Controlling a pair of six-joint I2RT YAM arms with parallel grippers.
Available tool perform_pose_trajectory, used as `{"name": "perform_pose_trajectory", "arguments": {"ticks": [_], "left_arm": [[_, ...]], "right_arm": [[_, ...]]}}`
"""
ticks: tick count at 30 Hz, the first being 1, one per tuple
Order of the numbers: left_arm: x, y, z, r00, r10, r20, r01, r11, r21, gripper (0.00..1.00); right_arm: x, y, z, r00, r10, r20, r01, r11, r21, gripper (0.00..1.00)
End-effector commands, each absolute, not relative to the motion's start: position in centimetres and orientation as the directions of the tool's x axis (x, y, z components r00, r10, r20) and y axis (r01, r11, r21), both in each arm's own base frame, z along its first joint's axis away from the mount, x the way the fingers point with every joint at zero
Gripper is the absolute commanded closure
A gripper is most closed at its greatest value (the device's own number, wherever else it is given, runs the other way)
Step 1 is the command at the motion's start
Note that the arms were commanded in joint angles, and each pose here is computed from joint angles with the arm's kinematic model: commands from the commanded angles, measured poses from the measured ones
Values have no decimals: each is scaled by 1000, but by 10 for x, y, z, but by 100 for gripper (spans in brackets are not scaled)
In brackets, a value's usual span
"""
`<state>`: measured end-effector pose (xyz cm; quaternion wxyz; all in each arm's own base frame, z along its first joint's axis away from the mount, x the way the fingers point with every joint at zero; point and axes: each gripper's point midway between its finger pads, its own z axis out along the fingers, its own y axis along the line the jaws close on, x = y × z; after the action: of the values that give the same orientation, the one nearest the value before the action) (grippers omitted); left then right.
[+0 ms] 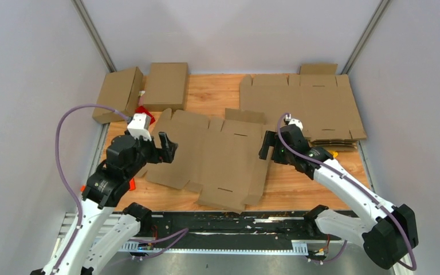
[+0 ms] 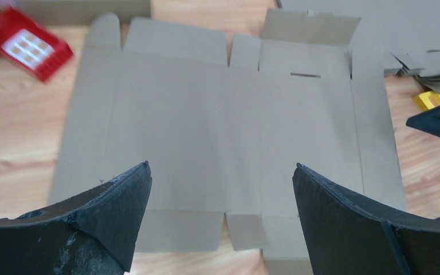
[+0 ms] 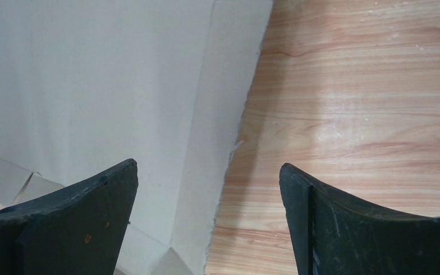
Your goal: Fold the paper box
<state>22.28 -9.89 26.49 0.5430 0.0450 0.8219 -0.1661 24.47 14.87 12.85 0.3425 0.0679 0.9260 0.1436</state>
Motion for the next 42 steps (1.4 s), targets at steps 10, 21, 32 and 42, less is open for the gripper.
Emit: {"name": "perform_pose_trajectory", "arguments": {"ticks": [10,21,32,42], "left_arm": [[222,-81,148,-489,-452,-746,-128,883,-451,0],[222,-93,103,-549,-530,-646,-180,830,-528,0],[229,-83,108,-504,-508,-698,-168,851,-498,0],[275,-73,116,-432,-473,-768,-116,873,-473,0]], "right_arm": [[234,176,86,-848,185,-496,-18,926,376,17],[234,194,63,-899,187,-395,-1,903,430,100],[257,107,112,-799,164,-578,119,986,116,97],[248,84,122,-818,125,-562,137,990,21,96]]}}
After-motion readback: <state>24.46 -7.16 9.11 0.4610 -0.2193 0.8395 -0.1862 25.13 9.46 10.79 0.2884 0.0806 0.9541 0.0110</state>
